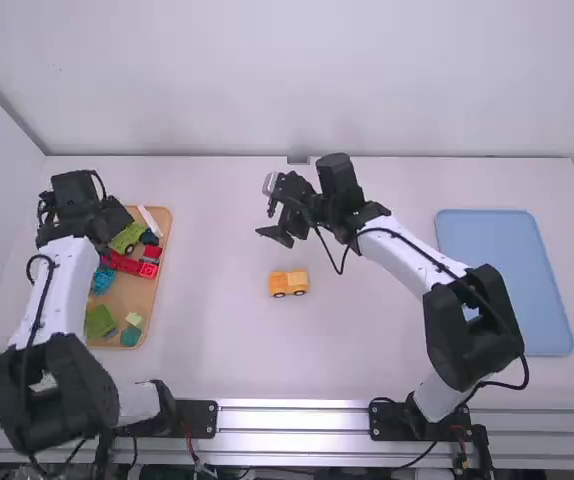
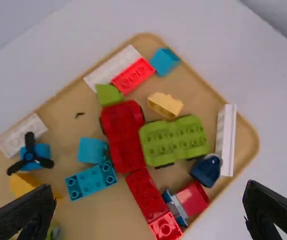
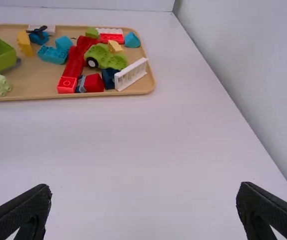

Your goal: Assemble lego blocks to make yellow taxi

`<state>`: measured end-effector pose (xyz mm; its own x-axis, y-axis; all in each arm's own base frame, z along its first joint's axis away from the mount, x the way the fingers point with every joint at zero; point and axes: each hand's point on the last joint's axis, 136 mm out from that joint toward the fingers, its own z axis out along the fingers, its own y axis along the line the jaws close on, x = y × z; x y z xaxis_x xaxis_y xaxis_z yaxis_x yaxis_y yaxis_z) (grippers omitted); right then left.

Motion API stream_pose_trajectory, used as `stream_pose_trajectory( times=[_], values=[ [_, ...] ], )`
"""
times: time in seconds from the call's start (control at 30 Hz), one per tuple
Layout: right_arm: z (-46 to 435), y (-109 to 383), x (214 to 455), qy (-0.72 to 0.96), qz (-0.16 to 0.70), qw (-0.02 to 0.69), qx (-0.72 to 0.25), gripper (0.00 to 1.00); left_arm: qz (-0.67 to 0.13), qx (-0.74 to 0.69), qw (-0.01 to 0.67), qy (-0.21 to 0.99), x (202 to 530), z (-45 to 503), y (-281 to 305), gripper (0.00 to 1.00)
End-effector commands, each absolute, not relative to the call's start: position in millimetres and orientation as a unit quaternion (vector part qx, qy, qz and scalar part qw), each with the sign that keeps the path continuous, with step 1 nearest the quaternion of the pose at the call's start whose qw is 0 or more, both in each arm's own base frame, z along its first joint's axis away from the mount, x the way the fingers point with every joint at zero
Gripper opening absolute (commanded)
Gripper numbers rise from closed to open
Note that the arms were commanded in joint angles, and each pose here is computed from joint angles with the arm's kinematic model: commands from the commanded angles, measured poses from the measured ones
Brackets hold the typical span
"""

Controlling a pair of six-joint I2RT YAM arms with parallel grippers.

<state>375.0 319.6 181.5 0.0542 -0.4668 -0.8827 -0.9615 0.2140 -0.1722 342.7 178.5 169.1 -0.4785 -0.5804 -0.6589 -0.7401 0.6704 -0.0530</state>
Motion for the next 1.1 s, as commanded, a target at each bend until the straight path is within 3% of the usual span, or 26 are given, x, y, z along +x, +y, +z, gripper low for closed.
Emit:
stream_pose_trajectory(
  times=[0.0, 0.4, 0.53, 0.83, 1.07],
  values=[
    [193.0, 323.1, 379.8, 0.624, 0.269, 0.468, -0.566, 0.99, 0.112, -0.377, 0.330, 0.858, 368.9, 179.5, 183.8, 0.99],
    [191.5, 322.2, 379.3, 0.618, 0.263, 0.468, -0.574, 0.98, 0.121, -0.355, 0.180, 0.909, 449.3, 126.9, 216.3, 0.99],
    [188.3, 321.2, 377.5, 0.623, 0.264, 0.461, -0.574, 0.99, 0.078, -0.320, 0.136, 0.934, 467.6, 91.6, 216.1, 0.99],
    [178.1, 315.0, 379.8, 0.646, 0.248, 0.445, -0.569, 0.98, 0.041, -0.470, 0.091, 0.877, 451.7, 44.4, 250.0, 0.99],
    [178.4, 315.0, 379.8, 0.645, 0.248, 0.446, -0.569, 0.99, 0.015, -0.755, 0.053, 0.653, 422.6, 38.9, 255.4, 0.99]
  ],
)
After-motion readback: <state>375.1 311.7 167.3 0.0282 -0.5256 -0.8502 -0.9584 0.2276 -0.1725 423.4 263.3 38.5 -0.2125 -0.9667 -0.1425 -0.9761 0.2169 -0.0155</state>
